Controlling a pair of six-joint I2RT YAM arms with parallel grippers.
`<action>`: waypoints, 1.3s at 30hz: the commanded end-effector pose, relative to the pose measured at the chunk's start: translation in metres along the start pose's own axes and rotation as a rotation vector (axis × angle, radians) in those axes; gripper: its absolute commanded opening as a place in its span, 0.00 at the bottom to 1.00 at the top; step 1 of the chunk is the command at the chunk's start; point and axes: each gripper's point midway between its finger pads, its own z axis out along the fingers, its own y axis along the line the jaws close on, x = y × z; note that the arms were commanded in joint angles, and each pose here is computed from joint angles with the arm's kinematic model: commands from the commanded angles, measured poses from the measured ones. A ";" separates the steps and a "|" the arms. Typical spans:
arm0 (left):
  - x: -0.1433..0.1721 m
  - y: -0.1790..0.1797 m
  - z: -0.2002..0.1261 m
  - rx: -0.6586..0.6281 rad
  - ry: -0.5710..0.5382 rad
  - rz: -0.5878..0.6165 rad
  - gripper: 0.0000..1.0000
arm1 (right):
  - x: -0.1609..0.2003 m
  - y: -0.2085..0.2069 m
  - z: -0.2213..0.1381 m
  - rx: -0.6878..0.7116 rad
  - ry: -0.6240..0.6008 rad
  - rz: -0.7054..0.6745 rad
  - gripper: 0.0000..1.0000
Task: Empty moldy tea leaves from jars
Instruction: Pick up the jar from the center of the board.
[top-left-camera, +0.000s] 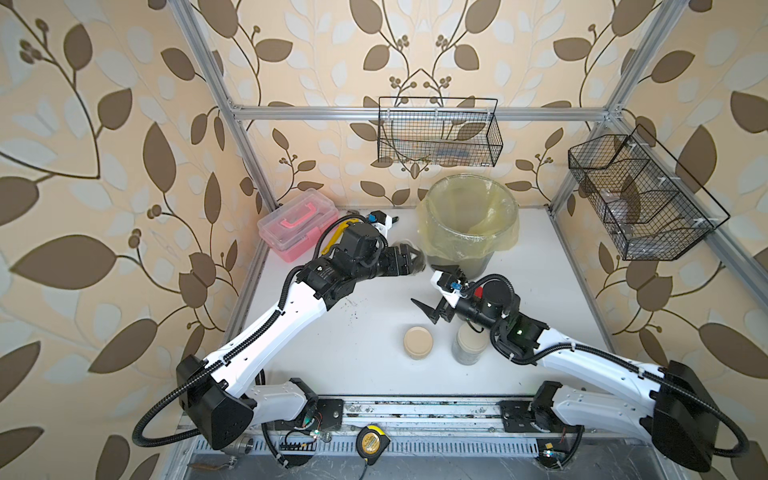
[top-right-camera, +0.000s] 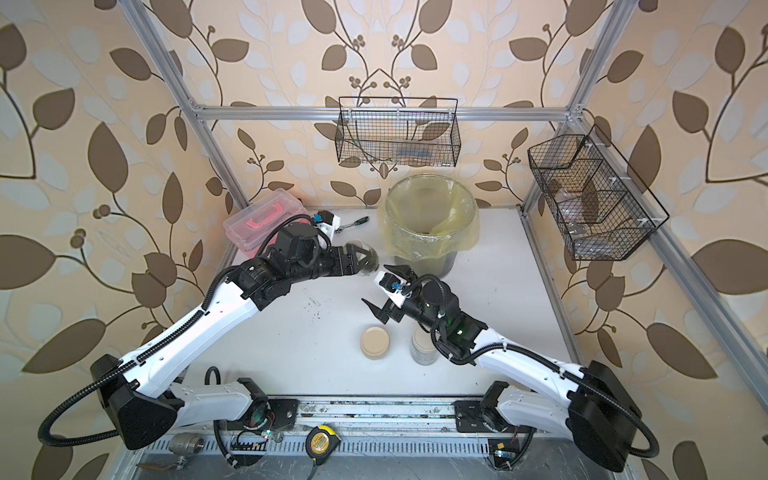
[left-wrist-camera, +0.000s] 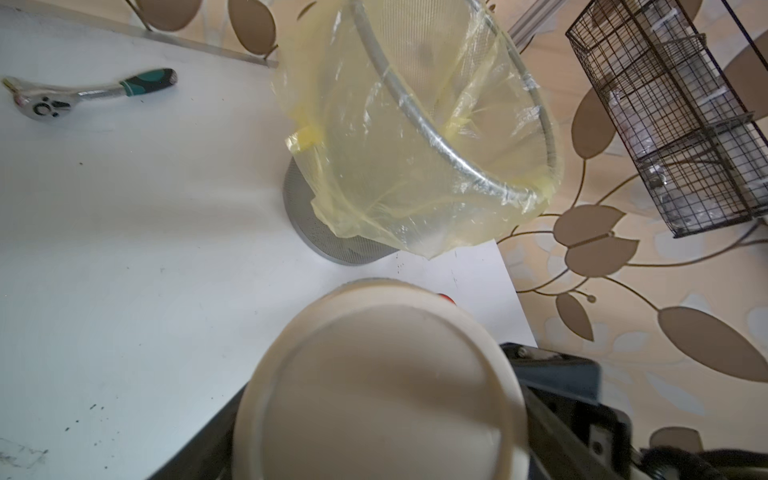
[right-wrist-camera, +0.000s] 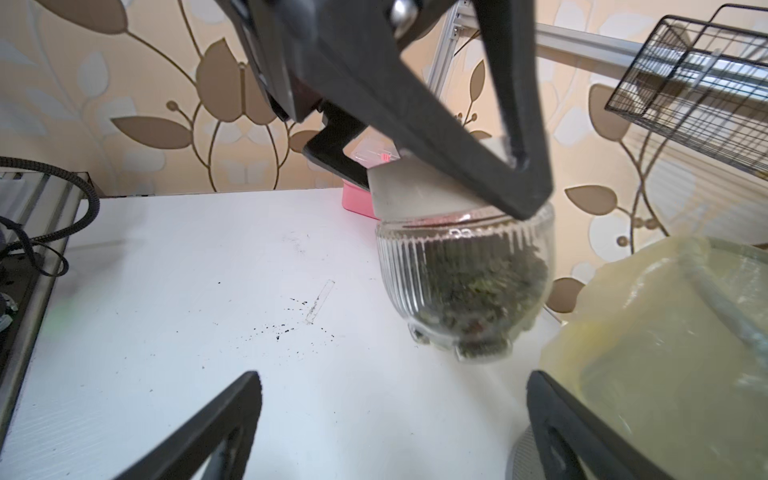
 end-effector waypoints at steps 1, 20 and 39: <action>-0.022 -0.046 -0.028 0.176 -0.058 0.019 0.49 | -0.052 -0.012 0.008 0.020 -0.167 -0.049 1.00; -0.021 -0.070 -0.033 0.298 -0.029 -0.008 0.49 | -0.059 -0.014 0.026 -0.060 -0.267 0.002 0.86; -0.007 -0.068 -0.059 0.276 -0.018 0.303 0.99 | -0.081 -0.026 -0.002 -0.050 -0.337 0.027 0.41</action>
